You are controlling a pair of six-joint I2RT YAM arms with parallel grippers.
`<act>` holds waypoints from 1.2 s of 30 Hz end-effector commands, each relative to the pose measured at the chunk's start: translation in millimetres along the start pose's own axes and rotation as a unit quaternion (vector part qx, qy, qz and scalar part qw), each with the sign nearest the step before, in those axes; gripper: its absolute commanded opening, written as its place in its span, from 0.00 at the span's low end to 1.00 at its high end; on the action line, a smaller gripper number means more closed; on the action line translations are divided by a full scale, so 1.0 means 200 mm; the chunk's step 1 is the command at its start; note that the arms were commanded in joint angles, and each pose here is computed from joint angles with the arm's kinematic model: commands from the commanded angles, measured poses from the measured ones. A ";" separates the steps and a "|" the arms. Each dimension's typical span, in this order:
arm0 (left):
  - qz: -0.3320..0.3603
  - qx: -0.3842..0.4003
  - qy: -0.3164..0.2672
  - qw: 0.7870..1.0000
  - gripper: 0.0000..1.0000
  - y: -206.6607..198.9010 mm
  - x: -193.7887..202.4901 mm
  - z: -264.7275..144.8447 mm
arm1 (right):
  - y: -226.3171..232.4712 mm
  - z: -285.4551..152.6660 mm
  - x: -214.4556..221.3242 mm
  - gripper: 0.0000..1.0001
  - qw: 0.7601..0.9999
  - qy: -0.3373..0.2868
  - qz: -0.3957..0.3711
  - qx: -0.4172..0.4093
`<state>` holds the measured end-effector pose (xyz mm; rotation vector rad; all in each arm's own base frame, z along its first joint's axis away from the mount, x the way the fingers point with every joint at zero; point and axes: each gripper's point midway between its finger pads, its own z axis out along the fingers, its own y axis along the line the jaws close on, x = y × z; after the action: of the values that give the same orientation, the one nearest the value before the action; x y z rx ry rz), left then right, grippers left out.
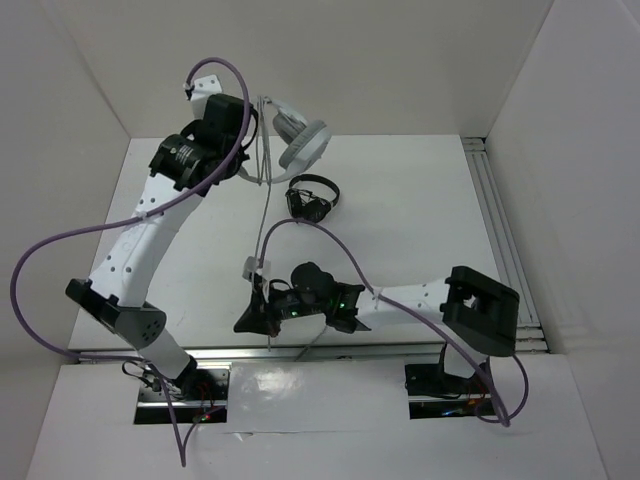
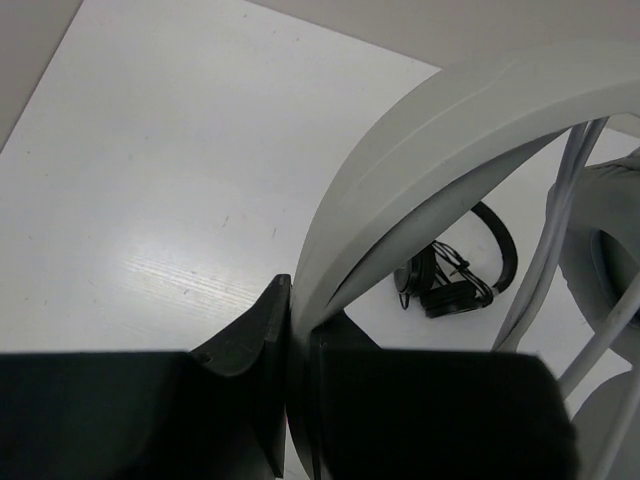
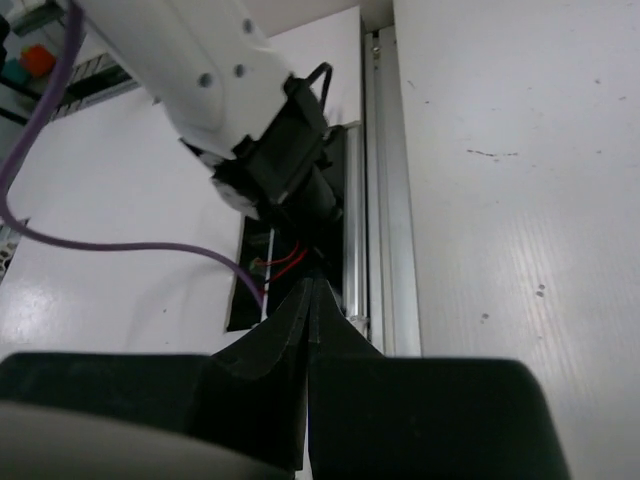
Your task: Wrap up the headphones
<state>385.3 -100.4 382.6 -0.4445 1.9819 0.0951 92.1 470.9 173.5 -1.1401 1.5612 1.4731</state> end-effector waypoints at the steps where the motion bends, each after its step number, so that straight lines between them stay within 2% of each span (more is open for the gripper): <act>1: -0.092 -0.026 -0.052 0.994 0.00 0.05 -0.11 0.03 | 0.18 -0.05 -0.11 0.00 0.997 0.027 -0.073 0.005; 5: -0.012 -0.087 -0.009 0.996 0.00 0.16 0.16 0.19 | 0.23 -0.18 -0.27 0.00 0.992 0.039 -0.113 0.050; 8: 0.048 -0.118 0.039 0.991 0.00 0.25 0.35 0.22 | 0.12 -0.38 -0.33 0.00 0.969 0.095 -0.150 0.173; 9: 0.062 -0.109 0.054 0.991 0.00 0.26 0.40 0.21 | 0.06 -0.45 -0.44 0.00 0.956 0.081 -0.164 0.230; 11: 0.111 -0.116 0.080 0.984 0.00 0.32 0.51 0.22 | 0.02 -0.57 -0.54 0.00 0.937 0.080 -0.186 0.285; 12: 0.120 -0.090 0.086 0.985 0.00 0.29 0.54 0.20 | -0.05 -0.66 -0.60 0.00 0.914 0.084 -0.195 0.345; 13: 0.156 -0.080 0.101 0.979 0.00 0.30 0.61 0.19 | -0.06 -0.72 -0.66 0.00 0.902 0.081 -0.207 0.370; 15: 0.182 -0.053 0.112 0.975 0.00 0.28 0.68 0.16 | -0.11 -0.82 -0.75 0.00 0.875 0.076 -0.222 0.423; 16: 0.192 -0.034 0.104 0.975 0.00 0.25 0.69 0.11 | -0.14 -0.90 -0.85 0.00 0.846 0.067 -0.237 0.473; 18: 0.227 -0.019 0.112 0.967 0.00 0.26 0.76 0.07 | -0.17 -0.97 -0.95 0.00 0.813 0.050 -0.256 0.520; 19: 0.238 -0.001 0.117 0.964 0.00 0.24 0.79 0.04 | -0.19 -1.04 -1.02 0.00 0.780 0.050 -0.275 0.560; 20: 0.246 0.019 0.112 0.963 0.00 0.24 0.78 -0.01 | -0.22 -1.09 -1.06 0.00 0.764 0.046 -0.282 0.578; 23: 0.255 0.062 0.112 0.958 0.00 0.22 0.85 -0.10 | -0.27 -1.18 -1.22 0.00 0.740 0.016 -0.291 0.606; 24: 0.247 0.078 0.104 0.960 0.00 0.23 0.84 -0.16 | -0.33 -1.26 -1.27 0.00 0.722 0.005 -0.285 0.631; 27: 0.256 0.119 0.114 0.953 0.00 0.24 0.87 -0.28 | -0.43 -1.44 -1.37 0.00 0.693 -0.038 -0.265 0.669; 31: 0.259 0.182 0.118 0.941 0.00 0.23 0.89 -0.44 | -0.50 -1.51 -1.54 0.00 0.688 -0.081 -0.264 0.671; 33: 0.269 0.203 0.123 0.933 0.00 0.22 0.90 -0.49 | -0.63 -1.56 -1.59 0.00 0.679 -0.074 -0.253 0.686; 34: 0.274 0.197 0.120 0.934 0.00 0.24 0.89 -0.50 | -0.67 -1.57 -1.58 0.00 0.685 -0.056 -0.246 0.683; 35: 0.279 0.193 0.119 0.933 0.00 0.25 0.90 -0.50 | -0.64 -1.60 -1.71 0.00 0.697 -0.092 -0.238 0.670; 36: 0.282 0.187 0.120 0.933 0.00 0.26 0.90 -0.50 | -0.66 -1.56 -1.72 0.00 0.705 -0.090 -0.236 0.663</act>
<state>219.3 -123.3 248.8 0.3708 2.2699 0.0583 356.1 211.7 431.0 -0.4518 1.5345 -0.2084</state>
